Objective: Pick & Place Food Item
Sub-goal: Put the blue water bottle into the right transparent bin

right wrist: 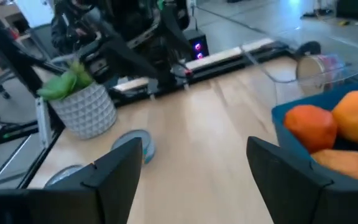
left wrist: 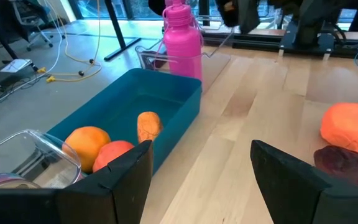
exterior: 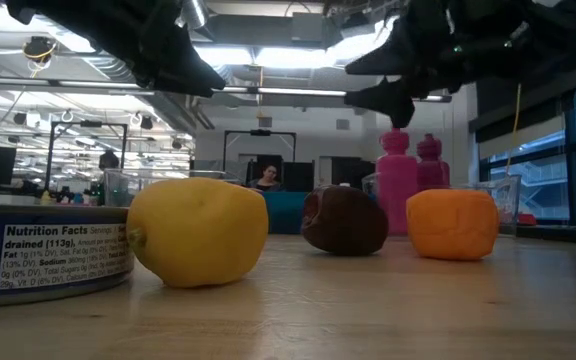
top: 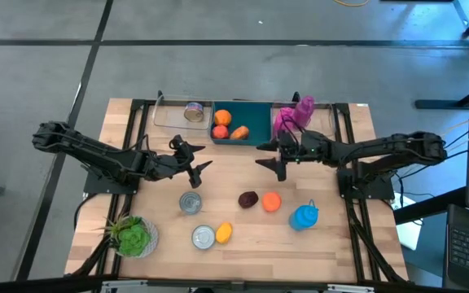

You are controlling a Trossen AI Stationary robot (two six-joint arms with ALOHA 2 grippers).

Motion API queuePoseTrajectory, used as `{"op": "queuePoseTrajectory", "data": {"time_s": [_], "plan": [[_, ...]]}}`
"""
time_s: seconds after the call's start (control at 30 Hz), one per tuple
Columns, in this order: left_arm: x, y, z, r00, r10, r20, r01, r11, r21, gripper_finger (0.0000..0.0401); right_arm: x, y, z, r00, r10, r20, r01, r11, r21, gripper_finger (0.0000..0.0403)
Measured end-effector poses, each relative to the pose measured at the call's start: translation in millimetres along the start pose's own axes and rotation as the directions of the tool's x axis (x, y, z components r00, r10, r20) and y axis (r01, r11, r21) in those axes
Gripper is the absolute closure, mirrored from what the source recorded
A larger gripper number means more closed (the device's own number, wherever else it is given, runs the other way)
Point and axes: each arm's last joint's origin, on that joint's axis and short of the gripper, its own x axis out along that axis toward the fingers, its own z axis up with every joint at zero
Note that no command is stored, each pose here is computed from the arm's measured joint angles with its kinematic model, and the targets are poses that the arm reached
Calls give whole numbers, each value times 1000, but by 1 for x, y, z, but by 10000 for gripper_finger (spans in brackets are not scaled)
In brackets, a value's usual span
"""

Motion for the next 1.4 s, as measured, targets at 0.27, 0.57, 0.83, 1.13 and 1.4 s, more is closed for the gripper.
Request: {"op": "queuePoseTrajectory", "data": {"time_s": [0.27, 0.57, 0.83, 1.13, 1.4], "plan": [[0, 0, -1, 1000, 1, -6, -1, 1000, 5, 141, -37, 14, 2, 987, -53, -151, 51, 999, -17, 118], [0, 0, -1, 1000, 0, -6, 0, 1000, -23, 141, -105, 41, 8, 982, -13, -189, 8, 1000, -27, 118], [0, 0, 1, 1000, -2, 8, 3, 999, -49, 141, -136, 62, -8, 956, 199, -214, -202, 979, 8, 118], [0, 0, 1, 1000, -2, 11, 4, 989, -146, 141, -158, 86, -17, 882, 408, -238, -408, 911, 49, 118], [0, -1, 5, 999, -8, 45, 17, 977, -211, 141, -163, 99, -26, 882, 392, -263, -413, 911, -25, 118]]}}
